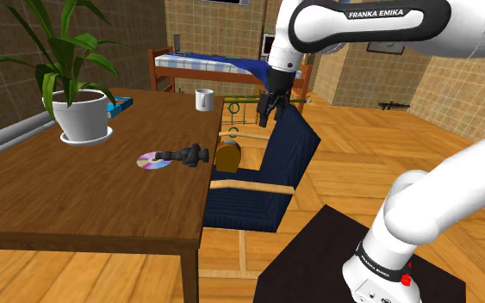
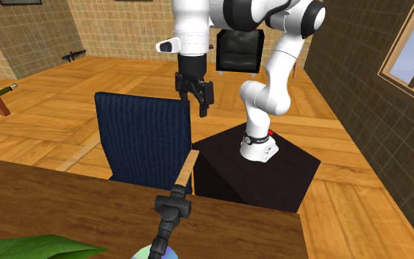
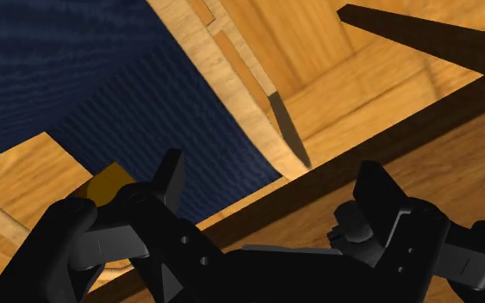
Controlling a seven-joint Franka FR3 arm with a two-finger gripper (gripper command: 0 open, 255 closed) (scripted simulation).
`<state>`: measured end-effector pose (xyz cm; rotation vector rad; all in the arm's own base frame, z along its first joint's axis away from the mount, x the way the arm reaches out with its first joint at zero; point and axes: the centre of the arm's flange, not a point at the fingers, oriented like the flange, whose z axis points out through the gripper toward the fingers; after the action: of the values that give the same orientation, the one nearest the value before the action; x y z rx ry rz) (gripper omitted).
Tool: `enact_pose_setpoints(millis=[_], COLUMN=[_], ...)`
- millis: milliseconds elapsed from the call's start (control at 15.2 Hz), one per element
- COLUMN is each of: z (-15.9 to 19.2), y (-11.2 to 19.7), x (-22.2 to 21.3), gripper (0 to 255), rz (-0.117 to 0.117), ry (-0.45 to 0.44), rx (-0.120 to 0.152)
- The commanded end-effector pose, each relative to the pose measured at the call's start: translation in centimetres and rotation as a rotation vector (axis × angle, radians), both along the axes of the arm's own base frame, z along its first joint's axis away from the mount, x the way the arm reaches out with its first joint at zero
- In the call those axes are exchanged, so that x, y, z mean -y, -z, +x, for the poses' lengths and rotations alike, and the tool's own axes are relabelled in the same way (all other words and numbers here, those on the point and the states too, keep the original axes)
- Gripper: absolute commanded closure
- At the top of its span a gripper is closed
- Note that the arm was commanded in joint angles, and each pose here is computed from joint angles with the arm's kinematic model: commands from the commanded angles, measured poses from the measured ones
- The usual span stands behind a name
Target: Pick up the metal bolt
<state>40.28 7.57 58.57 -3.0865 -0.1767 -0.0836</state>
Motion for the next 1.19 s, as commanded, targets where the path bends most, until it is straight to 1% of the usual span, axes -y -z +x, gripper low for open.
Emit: enact_pose_setpoints(millis=[0,594,1122], z=[2.4,12.0,19.4], y=[0.7,4.3,8.4], x=[-2.0,-10.4,-18.6], gripper=[0,0,0], rz=[-0.014,-0.082,-0.141], ry=[-0.030,-0.159,-0.273], rx=[-0.014,-0.076,-0.132])
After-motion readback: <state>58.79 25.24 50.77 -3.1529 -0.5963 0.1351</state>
